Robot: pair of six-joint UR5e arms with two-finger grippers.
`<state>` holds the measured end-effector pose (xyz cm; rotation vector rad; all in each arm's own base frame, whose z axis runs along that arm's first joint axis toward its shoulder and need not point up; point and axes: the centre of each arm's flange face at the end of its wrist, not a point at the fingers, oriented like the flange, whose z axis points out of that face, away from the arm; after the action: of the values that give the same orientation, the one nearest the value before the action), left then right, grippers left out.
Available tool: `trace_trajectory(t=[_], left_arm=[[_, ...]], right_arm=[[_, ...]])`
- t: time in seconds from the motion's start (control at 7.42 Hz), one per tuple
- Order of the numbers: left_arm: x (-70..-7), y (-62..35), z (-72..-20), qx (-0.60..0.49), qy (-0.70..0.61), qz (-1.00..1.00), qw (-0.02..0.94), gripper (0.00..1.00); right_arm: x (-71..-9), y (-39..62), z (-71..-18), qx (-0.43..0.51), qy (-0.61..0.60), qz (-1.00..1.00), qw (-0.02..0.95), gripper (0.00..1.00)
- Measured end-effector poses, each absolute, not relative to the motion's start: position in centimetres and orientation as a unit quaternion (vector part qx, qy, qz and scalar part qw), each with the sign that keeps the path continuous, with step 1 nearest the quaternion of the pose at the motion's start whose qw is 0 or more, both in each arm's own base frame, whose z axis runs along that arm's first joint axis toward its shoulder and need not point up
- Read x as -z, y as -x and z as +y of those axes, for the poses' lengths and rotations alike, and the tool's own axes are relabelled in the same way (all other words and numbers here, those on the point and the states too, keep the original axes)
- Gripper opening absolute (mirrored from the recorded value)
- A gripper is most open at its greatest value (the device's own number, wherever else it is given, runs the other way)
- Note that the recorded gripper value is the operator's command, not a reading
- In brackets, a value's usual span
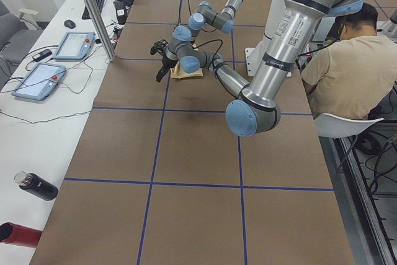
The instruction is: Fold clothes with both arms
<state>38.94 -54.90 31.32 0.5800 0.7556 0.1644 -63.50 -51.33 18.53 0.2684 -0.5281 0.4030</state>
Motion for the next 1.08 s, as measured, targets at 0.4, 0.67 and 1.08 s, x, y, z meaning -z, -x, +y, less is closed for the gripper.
trace_trajectory(t=[0.4, 0.67, 1.08], left_arm=[[-31.3, -39.0, -54.9, -0.078, -0.279, 0.364, 0.885, 1.0], [-31.2, -39.0, -54.9, -0.078, -0.279, 0.364, 0.885, 1.0], [-30.9, -38.8, -54.8, -0.078, -0.281, 0.367, 0.884, 1.0]], right_arm=[[-22.1, 60.4, -59.4, -0.202, -0.17, -0.268, 0.926, 0.55], [-20.0, 58.8, -61.9, -0.206, -0.187, -0.29, 0.916, 1.0], [-16.0, 57.0, -62.4, -0.192, -0.165, -0.333, 0.908, 1.0]])
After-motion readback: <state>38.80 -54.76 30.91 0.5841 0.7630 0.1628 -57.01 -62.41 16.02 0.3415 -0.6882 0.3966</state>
